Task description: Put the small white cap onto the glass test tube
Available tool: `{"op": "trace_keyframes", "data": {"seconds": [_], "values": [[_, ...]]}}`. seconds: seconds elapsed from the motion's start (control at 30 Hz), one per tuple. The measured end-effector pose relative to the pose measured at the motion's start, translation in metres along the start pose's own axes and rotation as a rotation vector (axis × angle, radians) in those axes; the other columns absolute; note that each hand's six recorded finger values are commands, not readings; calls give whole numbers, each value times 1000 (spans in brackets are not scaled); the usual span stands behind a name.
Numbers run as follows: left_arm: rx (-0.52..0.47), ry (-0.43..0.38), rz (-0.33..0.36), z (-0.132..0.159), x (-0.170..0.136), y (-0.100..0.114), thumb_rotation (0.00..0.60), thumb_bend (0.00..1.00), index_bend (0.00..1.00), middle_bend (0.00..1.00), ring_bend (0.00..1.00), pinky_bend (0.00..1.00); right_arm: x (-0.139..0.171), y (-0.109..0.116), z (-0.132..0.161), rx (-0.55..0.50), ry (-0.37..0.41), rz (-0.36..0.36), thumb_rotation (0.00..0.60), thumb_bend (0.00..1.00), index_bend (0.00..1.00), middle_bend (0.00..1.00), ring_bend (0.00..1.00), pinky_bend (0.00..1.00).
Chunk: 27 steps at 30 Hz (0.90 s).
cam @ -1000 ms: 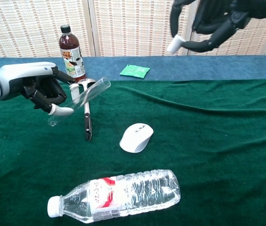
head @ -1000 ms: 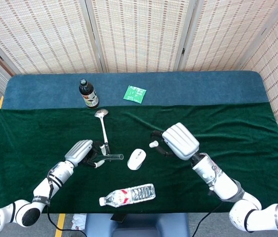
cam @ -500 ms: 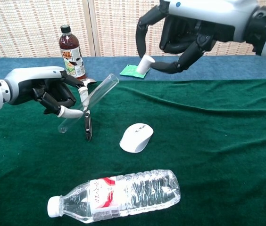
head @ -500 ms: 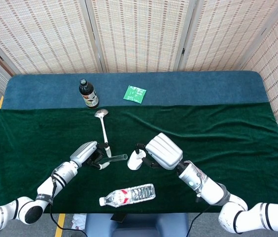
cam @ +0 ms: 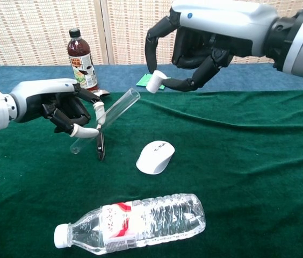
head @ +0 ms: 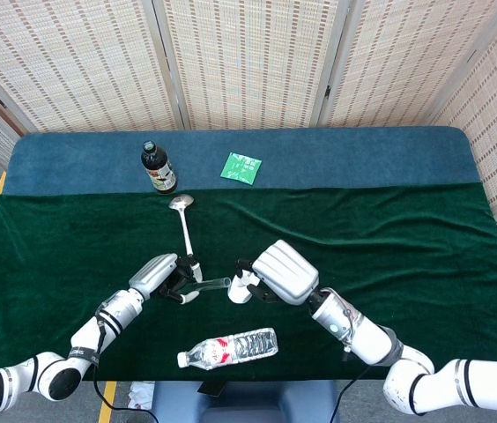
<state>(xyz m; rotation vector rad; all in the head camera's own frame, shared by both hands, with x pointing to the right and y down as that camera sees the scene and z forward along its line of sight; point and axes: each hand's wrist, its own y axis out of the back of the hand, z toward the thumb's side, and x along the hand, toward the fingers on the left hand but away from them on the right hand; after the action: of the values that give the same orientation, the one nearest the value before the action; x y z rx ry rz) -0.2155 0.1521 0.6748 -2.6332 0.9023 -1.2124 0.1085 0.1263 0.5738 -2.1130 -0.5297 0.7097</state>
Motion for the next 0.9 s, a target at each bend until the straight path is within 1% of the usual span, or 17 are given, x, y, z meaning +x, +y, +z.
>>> {"op": "trace_keyframes", "data": {"seconds": [0.5, 0.9], "values": [[13, 0, -6, 4, 1, -1, 600, 507, 652, 917, 872, 829, -8, -4, 3, 4, 8, 4, 600, 624, 676, 1000, 1000, 1000], [23, 6, -16, 5, 3, -2, 600, 508, 652, 917, 872, 829, -13, -11, 4, 11, 10, 20, 600, 624, 679, 1000, 1000, 1000]]}}
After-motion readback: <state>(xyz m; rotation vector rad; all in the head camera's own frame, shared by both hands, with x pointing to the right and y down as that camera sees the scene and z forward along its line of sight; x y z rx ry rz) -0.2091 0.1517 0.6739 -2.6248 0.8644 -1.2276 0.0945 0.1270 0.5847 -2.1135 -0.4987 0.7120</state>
